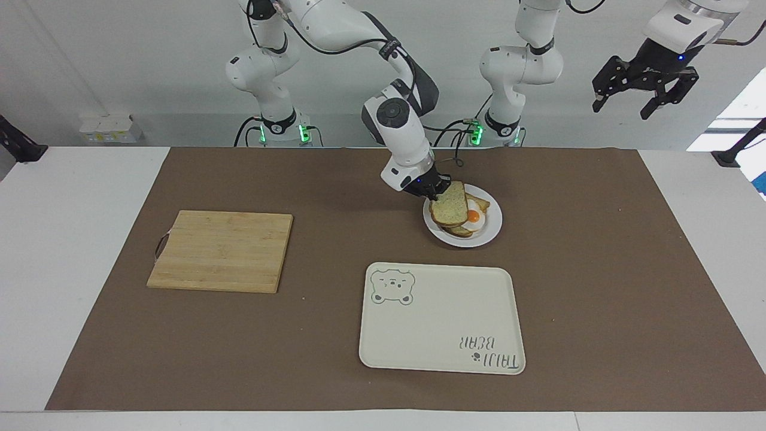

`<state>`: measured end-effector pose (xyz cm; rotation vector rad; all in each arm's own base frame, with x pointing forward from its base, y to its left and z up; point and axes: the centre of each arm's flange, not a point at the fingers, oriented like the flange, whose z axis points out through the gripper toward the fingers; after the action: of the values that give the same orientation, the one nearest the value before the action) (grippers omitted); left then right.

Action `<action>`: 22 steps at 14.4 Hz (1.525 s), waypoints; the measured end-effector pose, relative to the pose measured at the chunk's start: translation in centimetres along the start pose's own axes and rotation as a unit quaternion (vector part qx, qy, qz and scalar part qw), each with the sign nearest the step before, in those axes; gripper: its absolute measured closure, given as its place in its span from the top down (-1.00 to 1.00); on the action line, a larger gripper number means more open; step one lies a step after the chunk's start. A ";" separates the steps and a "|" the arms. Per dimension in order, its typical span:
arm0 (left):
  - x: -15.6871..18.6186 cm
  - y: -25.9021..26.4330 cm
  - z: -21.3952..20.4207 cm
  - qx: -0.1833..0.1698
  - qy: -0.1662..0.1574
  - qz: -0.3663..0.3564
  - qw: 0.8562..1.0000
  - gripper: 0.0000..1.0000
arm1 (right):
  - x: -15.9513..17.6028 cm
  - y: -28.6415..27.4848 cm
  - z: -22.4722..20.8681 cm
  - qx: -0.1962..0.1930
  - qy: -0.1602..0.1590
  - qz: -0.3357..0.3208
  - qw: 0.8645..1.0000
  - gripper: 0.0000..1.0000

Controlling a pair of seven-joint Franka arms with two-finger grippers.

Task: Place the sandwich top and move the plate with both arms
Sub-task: 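Carry the bread slice with the right gripper onto the egg toast, then release the bread slice and lift the right gripper away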

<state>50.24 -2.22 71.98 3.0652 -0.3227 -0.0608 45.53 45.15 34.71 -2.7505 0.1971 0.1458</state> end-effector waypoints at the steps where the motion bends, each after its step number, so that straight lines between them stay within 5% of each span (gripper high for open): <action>1: 0.0 0.0 0.0 0.000 0.000 0.000 1.000 1.00 | -0.1 -0.1 0.3 0.003 0.000 0.002 1.000 -0.83; 11: 0.0 0.0 0.0 0.000 0.000 0.000 1.000 1.00 | -0.6 -0.8 2.4 0.016 0.014 0.005 1.000 -0.83; 15: 0.0 0.0 0.0 0.000 0.000 0.000 1.000 1.00 | -0.6 -0.9 2.3 0.012 0.018 -0.005 1.000 -0.04; 19: 0.0 0.0 0.0 0.000 0.000 0.000 1.000 1.00 | 0.7 -0.5 0.7 -0.021 0.053 -0.053 0.997 0.84; 22: 0.0 0.1 0.1 0.000 -0.001 0.001 1.000 1.00 | 2.2 0.9 -1.2 -0.053 0.058 -0.066 0.995 1.00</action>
<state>50.24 -2.28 71.92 3.0645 -0.3247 -0.0628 47.63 43.61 35.17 -2.8684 0.0394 -0.0390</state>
